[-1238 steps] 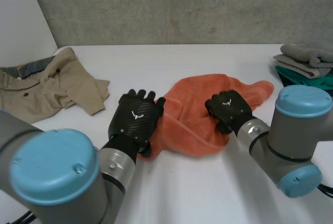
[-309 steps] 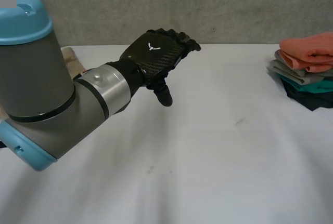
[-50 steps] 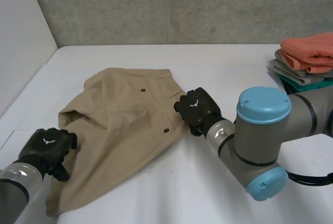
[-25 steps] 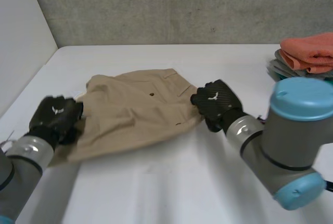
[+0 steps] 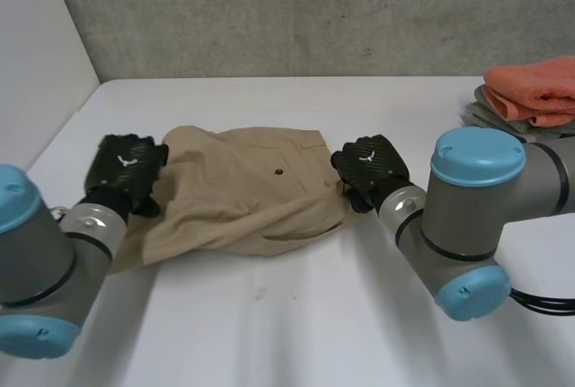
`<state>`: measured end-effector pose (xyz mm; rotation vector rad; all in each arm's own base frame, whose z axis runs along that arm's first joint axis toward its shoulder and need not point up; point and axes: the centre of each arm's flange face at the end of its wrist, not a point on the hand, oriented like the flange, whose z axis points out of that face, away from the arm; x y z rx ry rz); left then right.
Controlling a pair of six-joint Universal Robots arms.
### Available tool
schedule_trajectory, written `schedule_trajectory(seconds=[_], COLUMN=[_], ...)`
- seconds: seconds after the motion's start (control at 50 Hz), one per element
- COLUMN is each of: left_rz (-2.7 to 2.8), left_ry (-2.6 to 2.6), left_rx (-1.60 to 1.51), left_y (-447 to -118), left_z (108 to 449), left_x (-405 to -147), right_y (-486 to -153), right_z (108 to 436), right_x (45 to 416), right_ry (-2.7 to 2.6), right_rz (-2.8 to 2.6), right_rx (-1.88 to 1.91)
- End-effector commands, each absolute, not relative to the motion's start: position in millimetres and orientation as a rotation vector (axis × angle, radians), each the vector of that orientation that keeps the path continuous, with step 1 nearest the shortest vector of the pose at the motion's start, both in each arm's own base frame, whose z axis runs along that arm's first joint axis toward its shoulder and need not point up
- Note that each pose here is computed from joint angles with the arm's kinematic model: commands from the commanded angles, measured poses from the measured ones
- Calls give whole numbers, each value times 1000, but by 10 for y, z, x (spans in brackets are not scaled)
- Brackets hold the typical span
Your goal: Fold the laundry.
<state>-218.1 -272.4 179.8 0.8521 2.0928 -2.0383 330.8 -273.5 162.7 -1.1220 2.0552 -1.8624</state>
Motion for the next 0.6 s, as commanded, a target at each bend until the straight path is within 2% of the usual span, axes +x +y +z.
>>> schedule_trajectory(seconds=[0.02,0.12,0.28,0.42,0.6], left_rz=[-2038,-1976,-1795,-1779,-1851], left_ry=[2092,2164,2324,2376,2319], left_rx=[832,884,928,887,853], left_y=[-2202,-1785,-1540,-1536,-1873], left_z=[2103,2106,1935,1885,1700], left_x=[-2038,-1967,-1900,-1880,-1963], right_y=[-2789,-2802,-2864,-2857,-2811], right_z=[1608,1579,1526,1501,1504], right_x=[3358,3372,3416,3454,3449], right_ry=[2057,2060,2088,2089,2095], right_rz=[-1880,-1876,-1881,-1872,-1854], right_rx=[-1117,-1118,-1111,-1117,-1123])
